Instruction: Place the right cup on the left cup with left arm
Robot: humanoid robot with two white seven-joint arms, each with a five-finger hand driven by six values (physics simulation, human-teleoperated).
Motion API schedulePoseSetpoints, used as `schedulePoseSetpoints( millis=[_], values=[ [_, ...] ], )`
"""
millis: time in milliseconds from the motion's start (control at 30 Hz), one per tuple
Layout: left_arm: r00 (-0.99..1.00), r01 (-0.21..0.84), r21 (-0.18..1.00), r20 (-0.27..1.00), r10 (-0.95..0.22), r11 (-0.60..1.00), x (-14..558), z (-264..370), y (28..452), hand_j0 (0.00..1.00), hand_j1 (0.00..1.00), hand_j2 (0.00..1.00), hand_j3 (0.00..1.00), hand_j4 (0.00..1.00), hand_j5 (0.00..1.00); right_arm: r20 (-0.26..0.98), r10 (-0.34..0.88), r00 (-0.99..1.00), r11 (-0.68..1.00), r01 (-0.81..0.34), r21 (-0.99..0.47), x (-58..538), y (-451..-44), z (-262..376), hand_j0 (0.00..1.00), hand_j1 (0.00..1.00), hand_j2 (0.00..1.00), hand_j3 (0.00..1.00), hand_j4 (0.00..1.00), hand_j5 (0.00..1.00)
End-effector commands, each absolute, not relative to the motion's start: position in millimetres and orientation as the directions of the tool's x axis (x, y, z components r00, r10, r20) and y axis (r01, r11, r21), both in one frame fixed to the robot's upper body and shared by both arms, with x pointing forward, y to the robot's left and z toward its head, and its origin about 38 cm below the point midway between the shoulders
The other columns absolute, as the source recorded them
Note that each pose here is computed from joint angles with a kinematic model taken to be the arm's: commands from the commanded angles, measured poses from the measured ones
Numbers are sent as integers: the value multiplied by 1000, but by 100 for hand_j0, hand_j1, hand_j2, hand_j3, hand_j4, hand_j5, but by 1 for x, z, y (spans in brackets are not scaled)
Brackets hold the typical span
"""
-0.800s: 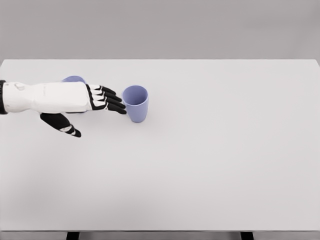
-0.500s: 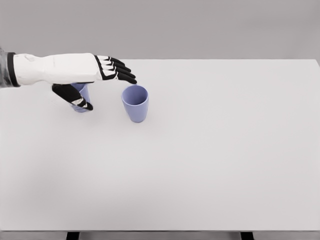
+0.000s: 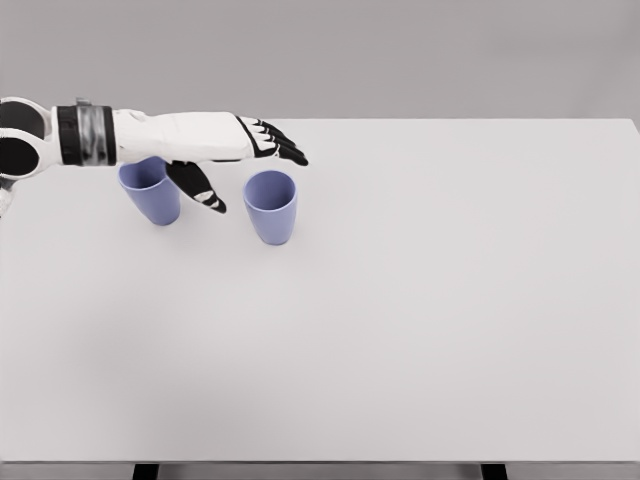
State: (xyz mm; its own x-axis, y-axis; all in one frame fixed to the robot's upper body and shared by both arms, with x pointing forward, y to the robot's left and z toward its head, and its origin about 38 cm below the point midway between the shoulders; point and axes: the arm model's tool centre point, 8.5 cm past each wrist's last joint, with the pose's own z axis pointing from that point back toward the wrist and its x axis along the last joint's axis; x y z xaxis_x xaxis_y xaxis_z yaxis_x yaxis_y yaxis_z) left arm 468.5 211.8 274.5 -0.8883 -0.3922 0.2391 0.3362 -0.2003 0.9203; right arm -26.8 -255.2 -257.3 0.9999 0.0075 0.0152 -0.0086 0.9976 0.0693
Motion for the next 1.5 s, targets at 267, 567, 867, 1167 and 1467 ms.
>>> schedulePoseSetpoints(
  millis=[267,567,867,1167,1467],
  values=[
    [-869,371,906,263,-419,-201,482,252,201,100,100,100,100,100,100,15,8,1000,998,-9,69,-27,-255,-257,100,100,100,100,100,100],
    [-847,397,898,279,-452,-189,491,244,207,100,100,100,100,100,100,15,7,1000,998,-8,69,-27,-255,-257,100,100,100,100,100,100],
    [-846,398,891,267,-461,-216,497,231,195,100,100,100,100,100,100,15,7,1000,997,-8,71,-27,-255,-257,100,100,100,100,100,100],
    [-834,424,881,290,-470,-209,499,218,191,100,100,100,100,100,100,15,8,1000,997,-9,71,-27,-255,-257,100,100,100,100,100,100],
    [-834,430,875,290,-470,-223,500,209,184,85,85,85,85,85,85,15,8,1000,998,-9,69,-27,-255,-257,100,100,100,100,100,100]
  ],
)
